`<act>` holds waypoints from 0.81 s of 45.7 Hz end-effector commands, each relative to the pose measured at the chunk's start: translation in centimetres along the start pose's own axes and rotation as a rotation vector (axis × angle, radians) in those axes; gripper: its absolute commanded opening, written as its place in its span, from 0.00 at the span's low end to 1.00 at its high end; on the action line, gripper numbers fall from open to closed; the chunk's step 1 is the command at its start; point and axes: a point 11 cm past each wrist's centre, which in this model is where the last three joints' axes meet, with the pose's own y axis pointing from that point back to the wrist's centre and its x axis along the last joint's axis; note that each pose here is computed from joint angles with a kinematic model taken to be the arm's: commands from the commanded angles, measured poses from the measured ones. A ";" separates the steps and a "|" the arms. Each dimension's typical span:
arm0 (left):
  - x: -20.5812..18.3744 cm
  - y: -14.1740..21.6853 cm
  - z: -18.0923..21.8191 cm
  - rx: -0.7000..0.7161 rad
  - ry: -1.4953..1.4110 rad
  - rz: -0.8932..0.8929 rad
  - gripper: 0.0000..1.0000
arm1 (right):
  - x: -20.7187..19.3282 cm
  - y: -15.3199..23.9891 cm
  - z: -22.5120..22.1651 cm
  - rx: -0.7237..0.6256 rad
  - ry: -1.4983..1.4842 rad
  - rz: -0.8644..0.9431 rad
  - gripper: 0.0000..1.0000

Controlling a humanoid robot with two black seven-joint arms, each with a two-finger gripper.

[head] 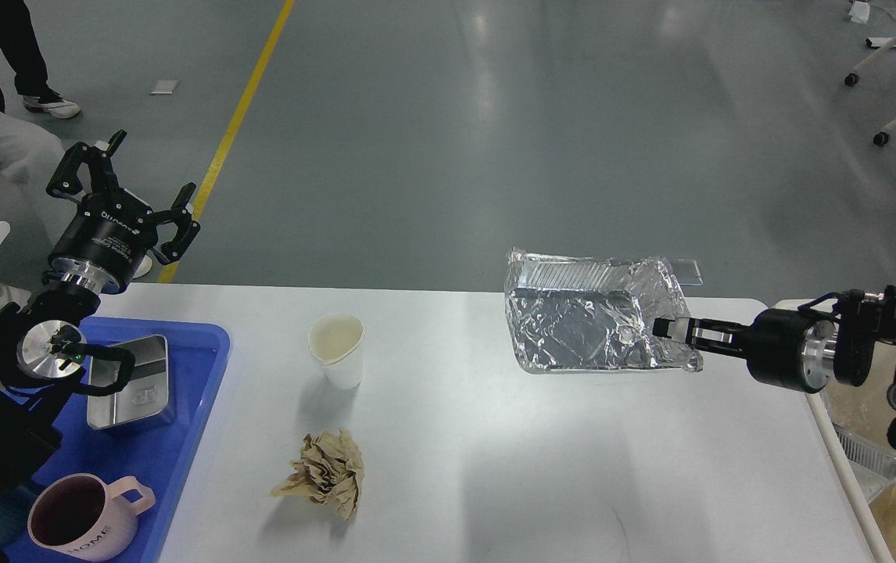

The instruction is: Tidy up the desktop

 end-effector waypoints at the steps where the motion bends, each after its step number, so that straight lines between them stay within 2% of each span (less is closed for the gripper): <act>1: 0.6 0.4 -0.1 0.006 -0.008 0.022 0.98 | -0.1 -1.5 -1.7 0.055 -0.023 -0.013 0.00; 14: 1.7 0.9 0.9 -0.003 -0.049 0.059 0.98 | -4.0 -8.3 -2.9 0.072 -0.044 -0.117 0.00; 23: 2.7 1.4 2.0 -0.029 -0.150 0.099 0.97 | -3.3 -8.5 -3.2 0.072 -0.031 -0.107 0.00; 31: 2.5 1.3 3.5 -0.183 -0.311 0.144 0.97 | -3.3 -8.2 -2.8 0.063 -0.032 -0.107 0.00; 37: 2.1 1.1 3.6 -0.179 -0.304 0.121 0.97 | -3.8 -8.4 -2.9 0.064 -0.033 -0.118 0.00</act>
